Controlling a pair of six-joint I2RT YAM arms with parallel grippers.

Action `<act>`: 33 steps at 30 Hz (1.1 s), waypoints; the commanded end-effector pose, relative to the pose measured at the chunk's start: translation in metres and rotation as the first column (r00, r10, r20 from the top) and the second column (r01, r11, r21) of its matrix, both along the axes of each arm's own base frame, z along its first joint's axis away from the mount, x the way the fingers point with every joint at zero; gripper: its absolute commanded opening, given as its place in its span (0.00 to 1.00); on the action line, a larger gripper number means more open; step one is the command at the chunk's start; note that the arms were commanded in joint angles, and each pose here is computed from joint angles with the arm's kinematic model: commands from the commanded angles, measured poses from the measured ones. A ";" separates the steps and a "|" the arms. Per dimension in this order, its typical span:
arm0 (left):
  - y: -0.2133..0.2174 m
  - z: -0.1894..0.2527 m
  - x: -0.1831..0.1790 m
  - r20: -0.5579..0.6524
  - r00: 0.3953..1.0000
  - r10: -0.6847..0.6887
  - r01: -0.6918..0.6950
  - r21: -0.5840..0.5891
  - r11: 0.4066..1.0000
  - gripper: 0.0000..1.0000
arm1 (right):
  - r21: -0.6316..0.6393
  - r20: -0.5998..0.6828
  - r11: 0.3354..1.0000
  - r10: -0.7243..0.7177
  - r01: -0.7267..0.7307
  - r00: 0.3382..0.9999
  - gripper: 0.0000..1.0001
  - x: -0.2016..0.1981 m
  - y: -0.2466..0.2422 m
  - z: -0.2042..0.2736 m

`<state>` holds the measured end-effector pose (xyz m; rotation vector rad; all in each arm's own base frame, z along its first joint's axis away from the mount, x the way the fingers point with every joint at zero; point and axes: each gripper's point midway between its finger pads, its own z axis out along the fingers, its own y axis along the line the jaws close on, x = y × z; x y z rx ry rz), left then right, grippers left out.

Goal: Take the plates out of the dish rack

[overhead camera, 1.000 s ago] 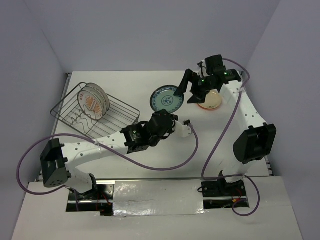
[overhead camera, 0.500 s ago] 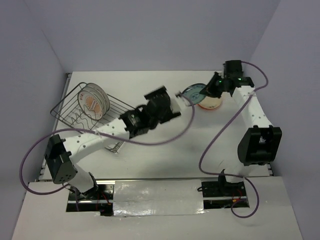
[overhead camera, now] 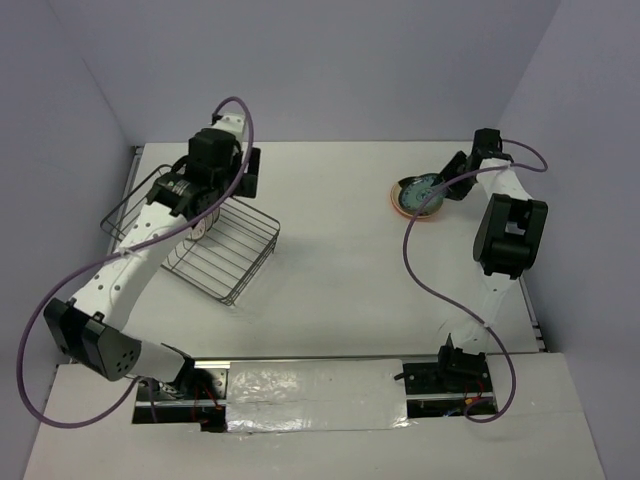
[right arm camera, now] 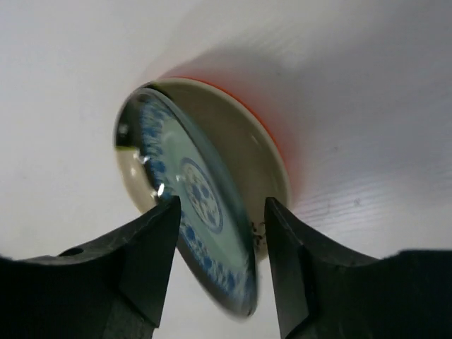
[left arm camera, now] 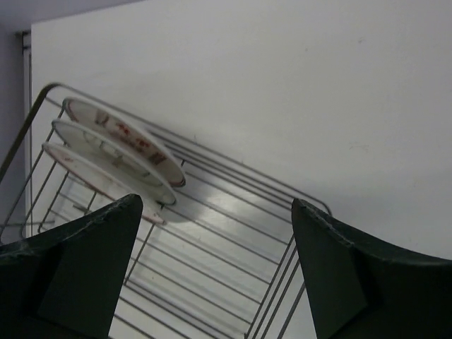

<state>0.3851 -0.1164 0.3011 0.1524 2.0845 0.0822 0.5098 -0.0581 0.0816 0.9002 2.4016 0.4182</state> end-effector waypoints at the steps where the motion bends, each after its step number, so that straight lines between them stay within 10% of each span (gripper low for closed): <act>1: 0.018 -0.001 -0.025 -0.036 0.999 0.036 -0.040 -0.095 0.995 0.99 | -0.072 -0.013 0.997 0.003 -0.004 1.000 0.63 -0.008 -0.010 -0.007; 11: 0.073 -0.034 -0.022 -0.216 0.938 0.270 -0.325 -0.284 0.902 1.00 | -0.343 -0.300 0.939 -0.100 -0.010 0.949 0.82 -0.054 -0.004 -0.013; 21: 0.142 -0.059 0.025 -0.249 0.787 0.564 -0.613 -0.422 0.669 0.85 | -0.553 -0.047 0.829 0.075 -0.089 0.996 0.83 -0.085 0.065 0.119; 33: 0.153 -0.108 0.052 -0.301 0.758 0.579 -0.650 -0.424 0.631 0.54 | -0.542 0.013 0.819 0.232 -0.188 0.973 0.83 -0.109 0.110 0.158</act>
